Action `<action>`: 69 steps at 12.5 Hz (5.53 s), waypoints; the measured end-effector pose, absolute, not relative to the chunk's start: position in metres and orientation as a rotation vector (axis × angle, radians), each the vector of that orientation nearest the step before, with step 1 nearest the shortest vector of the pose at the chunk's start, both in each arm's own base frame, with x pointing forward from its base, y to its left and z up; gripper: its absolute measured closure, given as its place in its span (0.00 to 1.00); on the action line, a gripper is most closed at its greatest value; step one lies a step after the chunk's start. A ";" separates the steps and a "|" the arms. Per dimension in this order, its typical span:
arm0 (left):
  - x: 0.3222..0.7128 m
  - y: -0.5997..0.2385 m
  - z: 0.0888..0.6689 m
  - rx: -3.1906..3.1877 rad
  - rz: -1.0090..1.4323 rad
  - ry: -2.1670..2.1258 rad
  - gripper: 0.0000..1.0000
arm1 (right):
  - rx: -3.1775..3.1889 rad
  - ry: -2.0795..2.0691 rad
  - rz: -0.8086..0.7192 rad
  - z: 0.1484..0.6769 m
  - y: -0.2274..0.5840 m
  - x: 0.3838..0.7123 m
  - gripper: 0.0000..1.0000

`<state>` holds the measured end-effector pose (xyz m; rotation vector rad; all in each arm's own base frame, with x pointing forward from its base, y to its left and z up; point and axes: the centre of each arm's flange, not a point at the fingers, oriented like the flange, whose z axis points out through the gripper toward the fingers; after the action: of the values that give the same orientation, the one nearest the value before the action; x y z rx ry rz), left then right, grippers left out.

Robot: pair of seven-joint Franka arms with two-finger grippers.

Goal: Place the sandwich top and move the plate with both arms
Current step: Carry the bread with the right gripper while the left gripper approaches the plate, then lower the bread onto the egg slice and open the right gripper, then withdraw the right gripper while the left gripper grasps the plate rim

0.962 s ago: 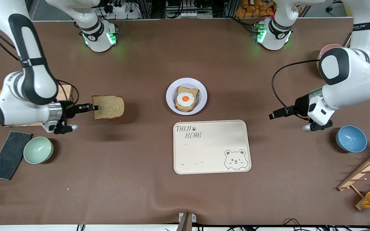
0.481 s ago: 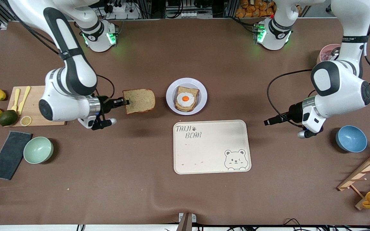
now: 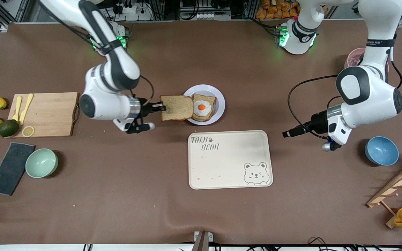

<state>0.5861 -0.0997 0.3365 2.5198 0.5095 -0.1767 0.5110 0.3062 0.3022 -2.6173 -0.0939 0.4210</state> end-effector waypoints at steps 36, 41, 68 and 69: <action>0.481 -0.201 0.258 1.995 -0.115 0.265 0.00 | -2.686 0.289 0.528 0.296 0.292 0.524 0.00; 0.472 -0.206 0.236 1.982 -0.115 0.250 0.00 | -2.802 0.303 0.610 0.370 0.190 0.577 0.00; 0.393 -0.273 0.094 1.907 -0.024 0.030 0.34 | -2.978 -0.095 0.351 0.529 -0.062 0.624 0.00; 0.392 -0.274 0.093 1.907 -0.026 0.027 0.37 | -2.978 -0.074 0.343 0.549 -0.054 0.617 0.00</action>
<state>0.3923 -0.2744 0.0934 1.9066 0.0272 -0.0259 0.6168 -0.0535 0.5494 -2.9777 -0.0736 0.3430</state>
